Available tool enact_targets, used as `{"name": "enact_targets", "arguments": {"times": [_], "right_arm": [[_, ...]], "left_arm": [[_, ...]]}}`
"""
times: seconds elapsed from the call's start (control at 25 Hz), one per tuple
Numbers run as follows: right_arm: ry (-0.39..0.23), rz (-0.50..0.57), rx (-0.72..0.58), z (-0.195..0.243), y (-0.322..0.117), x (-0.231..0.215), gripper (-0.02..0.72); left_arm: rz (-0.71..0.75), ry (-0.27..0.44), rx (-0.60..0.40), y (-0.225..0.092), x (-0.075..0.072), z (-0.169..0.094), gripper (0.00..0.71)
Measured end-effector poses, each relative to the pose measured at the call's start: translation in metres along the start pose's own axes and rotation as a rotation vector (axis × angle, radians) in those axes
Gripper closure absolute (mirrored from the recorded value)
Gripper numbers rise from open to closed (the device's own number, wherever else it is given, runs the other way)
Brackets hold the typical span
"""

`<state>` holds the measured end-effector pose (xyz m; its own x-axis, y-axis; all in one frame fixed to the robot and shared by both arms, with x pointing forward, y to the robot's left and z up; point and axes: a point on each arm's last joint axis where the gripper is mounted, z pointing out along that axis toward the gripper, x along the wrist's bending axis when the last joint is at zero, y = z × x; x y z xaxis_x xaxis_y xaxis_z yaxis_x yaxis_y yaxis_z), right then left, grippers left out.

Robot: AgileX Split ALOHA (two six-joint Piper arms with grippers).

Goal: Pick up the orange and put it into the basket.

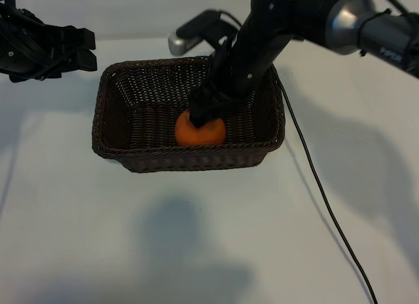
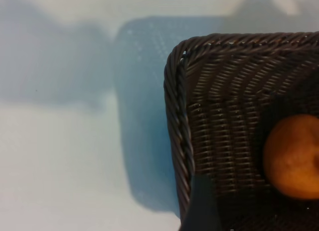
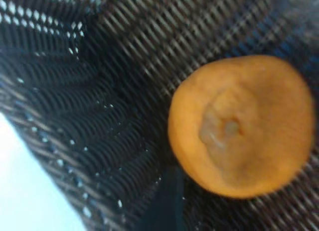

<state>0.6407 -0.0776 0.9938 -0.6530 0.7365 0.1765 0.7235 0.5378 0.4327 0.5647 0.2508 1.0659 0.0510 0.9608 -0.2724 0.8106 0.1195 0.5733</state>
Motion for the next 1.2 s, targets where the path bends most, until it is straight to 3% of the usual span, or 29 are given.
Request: {"name": "enact_targets", "arguments": {"times": [0.4,0.72,1.2], "right_arm": [[-0.083,0.021,0.114,-0.048,0.013,0.002,0.015],[-0.159,0.006,0.068,-0.071,0.025,0.0,0.044],[-0.203,0.064,0.07,-0.073,0.024,-0.003,0.081]], "left_arm": [[0.003,0.0,0.001,0.0,0.0,0.0,0.118],[-0.009,0.013,0.054,-0.004,0.005,0.022,0.119],[-0.013,0.018,0.045,-0.003,0.007,0.029,0.119]]}}
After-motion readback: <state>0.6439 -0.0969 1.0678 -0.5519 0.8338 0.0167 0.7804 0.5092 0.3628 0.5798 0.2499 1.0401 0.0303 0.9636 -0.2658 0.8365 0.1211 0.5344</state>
